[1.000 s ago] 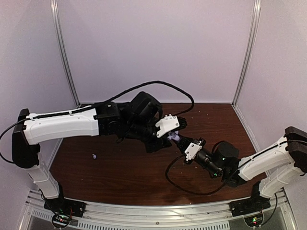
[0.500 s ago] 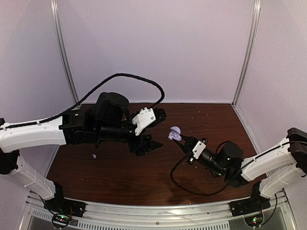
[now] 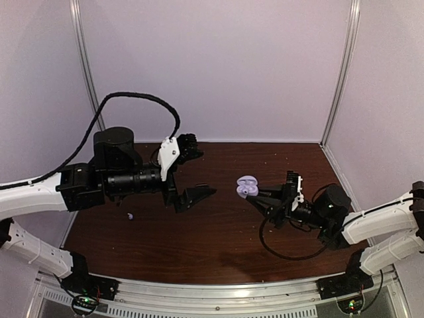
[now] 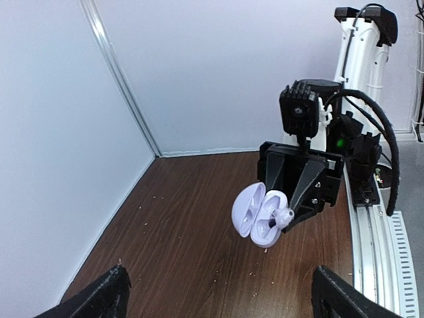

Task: Insert the wireless bluetooth earbuds into the charging case
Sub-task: Adjust the right earbud in the right side groove of the charging case.

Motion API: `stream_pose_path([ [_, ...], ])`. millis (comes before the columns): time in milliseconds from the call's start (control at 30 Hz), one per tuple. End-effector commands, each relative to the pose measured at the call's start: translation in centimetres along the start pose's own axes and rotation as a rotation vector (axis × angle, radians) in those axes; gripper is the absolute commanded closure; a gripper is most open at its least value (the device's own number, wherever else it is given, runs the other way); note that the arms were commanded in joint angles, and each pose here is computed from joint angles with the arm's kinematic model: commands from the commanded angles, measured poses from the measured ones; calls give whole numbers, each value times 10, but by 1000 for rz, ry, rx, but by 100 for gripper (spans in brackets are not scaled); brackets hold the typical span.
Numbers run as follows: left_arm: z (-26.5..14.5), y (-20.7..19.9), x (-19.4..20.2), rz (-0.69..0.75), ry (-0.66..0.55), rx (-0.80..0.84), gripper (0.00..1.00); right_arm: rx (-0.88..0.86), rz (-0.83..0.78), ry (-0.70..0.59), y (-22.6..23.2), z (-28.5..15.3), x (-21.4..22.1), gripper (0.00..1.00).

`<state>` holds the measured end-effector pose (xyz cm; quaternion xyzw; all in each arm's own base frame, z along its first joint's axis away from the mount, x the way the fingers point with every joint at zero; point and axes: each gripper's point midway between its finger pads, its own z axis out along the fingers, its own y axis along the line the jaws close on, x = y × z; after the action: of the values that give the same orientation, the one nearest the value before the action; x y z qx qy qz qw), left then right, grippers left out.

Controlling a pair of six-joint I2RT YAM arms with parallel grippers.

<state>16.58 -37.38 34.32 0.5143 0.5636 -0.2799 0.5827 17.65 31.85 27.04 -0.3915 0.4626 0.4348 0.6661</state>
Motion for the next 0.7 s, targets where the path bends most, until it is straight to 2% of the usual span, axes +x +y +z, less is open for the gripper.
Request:
stream_pose_path([
  [0, 9, -27, -13, 57, -43, 181, 3, -263, 189, -6, 38, 0, -17, 100],
  [233, 15, -37, -23, 58, -84, 248, 3, -324, 239, -7, 46, 2, -23, 100],
  [667, 46, -38, -13, 15, -26, 267, 3, -278, 235, 14, 38, 6, -19, 100],
])
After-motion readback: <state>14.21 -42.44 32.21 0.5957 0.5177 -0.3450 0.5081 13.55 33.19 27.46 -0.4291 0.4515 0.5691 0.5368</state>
